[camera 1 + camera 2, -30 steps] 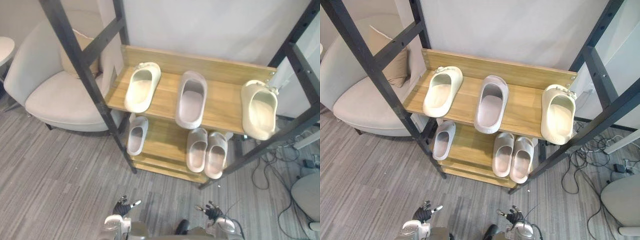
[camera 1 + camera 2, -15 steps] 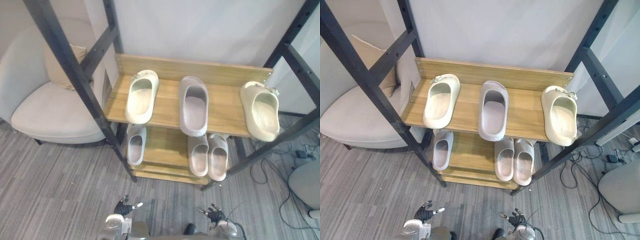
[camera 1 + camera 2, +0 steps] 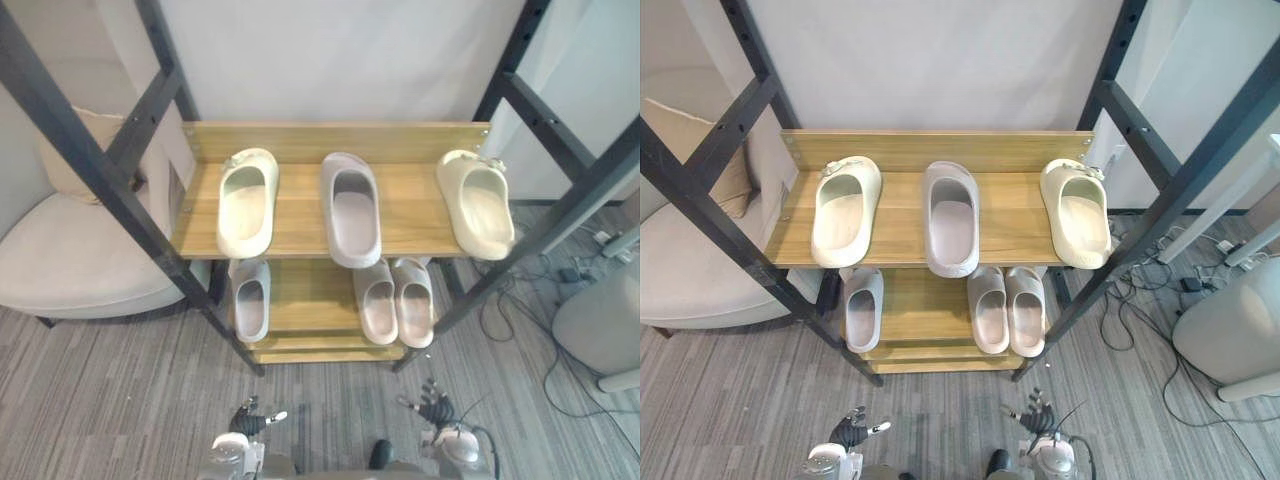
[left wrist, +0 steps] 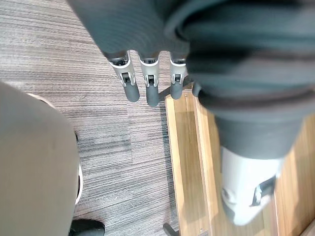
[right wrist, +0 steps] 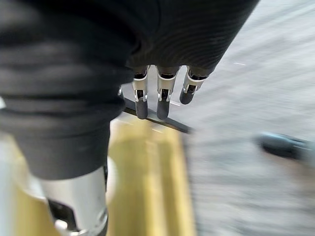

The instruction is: Organize the slippers on the shoe rack

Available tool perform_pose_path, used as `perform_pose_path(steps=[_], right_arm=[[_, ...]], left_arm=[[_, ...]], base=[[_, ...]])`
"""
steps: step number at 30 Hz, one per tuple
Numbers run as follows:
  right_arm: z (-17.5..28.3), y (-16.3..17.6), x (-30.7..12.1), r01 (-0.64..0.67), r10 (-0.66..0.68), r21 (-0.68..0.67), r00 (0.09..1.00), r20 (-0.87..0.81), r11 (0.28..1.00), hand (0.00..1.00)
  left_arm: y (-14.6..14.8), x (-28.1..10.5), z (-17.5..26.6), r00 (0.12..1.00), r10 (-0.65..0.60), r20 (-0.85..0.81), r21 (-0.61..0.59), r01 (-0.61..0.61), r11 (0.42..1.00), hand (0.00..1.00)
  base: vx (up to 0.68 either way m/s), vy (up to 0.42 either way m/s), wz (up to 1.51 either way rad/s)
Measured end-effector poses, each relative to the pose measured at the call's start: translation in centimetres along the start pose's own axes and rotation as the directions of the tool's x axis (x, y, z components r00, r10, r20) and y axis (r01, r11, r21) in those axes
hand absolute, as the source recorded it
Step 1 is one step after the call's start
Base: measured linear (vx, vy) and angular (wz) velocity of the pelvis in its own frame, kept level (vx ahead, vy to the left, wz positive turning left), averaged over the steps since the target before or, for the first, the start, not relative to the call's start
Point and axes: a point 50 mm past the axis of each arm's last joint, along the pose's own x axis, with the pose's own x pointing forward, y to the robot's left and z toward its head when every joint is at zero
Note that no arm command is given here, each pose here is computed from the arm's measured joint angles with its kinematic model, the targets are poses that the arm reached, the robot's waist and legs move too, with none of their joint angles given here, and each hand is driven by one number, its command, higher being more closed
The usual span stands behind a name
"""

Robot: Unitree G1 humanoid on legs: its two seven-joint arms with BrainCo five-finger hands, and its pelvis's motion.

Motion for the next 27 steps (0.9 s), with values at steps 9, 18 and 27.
perform_pose_path(steps=[9,18,27], right_arm=[[8.8,-2.5,-2.2,0.107,-0.109,0.028,0.901,0.419,0.994,0.0],[14.0,0.3,-4.7,0.043,0.01,-0.065,0.762,0.647,0.997,0.0],[17.7,2.4,-6.0,0.029,0.071,-0.114,0.622,0.78,0.993,0.0]], left_arm=[[0.1,-0.4,-0.7,1.0,0.001,0.008,0.003,-0.001,1.0,0.0],[0.0,-0.4,-0.8,1.0,-0.01,0.011,0.016,0.01,1.0,0.0],[-0.3,-0.4,-0.4,0.999,-0.038,0.03,0.059,0.036,0.998,0.0]], base=[[-0.06,-0.015,-0.24],[-0.01,-0.037,-0.03],[0.01,-0.009,0.11]])
